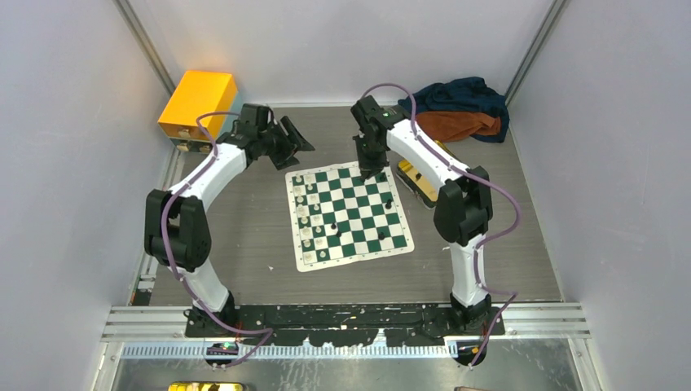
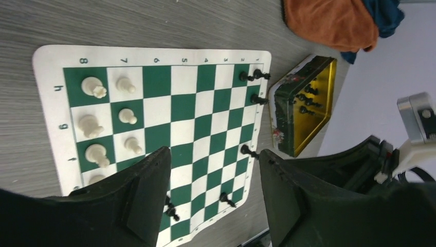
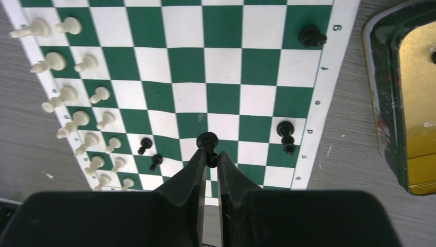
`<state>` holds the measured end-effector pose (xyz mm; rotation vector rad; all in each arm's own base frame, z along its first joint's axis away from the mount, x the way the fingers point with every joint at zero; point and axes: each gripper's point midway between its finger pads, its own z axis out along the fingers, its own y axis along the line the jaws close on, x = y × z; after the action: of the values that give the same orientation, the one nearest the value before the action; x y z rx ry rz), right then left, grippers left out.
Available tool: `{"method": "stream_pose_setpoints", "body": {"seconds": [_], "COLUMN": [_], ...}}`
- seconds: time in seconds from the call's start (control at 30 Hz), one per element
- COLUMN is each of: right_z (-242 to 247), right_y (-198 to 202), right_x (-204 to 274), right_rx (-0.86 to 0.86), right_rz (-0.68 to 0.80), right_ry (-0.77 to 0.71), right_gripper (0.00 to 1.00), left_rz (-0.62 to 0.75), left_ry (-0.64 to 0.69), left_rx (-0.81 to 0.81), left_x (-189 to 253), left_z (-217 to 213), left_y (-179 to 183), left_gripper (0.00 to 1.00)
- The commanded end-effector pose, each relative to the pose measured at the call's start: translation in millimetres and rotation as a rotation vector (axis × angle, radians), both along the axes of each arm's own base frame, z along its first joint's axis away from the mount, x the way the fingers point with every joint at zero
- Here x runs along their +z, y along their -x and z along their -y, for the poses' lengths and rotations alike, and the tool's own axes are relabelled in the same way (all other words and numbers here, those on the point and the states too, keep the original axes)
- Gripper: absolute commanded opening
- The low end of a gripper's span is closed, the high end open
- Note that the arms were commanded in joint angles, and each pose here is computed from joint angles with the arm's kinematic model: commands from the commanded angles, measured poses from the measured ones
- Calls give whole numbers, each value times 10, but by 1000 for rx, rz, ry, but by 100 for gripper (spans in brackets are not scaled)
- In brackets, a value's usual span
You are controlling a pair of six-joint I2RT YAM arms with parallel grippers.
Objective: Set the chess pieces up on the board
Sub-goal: Place the chess piece on the chessboard.
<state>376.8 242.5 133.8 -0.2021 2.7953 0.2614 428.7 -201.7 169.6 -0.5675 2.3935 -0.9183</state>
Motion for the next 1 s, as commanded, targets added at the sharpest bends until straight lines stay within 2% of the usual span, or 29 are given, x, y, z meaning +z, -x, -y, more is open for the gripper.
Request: {"method": "stream_pose_setpoints", "body": {"seconds": [0.0,0.37,0.97], "right_z": [171,204,176], "right_y": [-52,-271,-526], "right_x": [45,-253,-599], "right_rx": [-7,-8,-24], "right_rz": [23,-13,-36], "right_ry": [100,209,238], "right_gripper": [1,1,1], "left_rz": [96,116,141], "left_ry": [-94,-126,-142], "left_rx": [-37,-57,-84], "left_x": [316,371,468], "left_z": [-133,-170,-171], "left_y": [50,79,84], "left_gripper": [65,70,75]}}
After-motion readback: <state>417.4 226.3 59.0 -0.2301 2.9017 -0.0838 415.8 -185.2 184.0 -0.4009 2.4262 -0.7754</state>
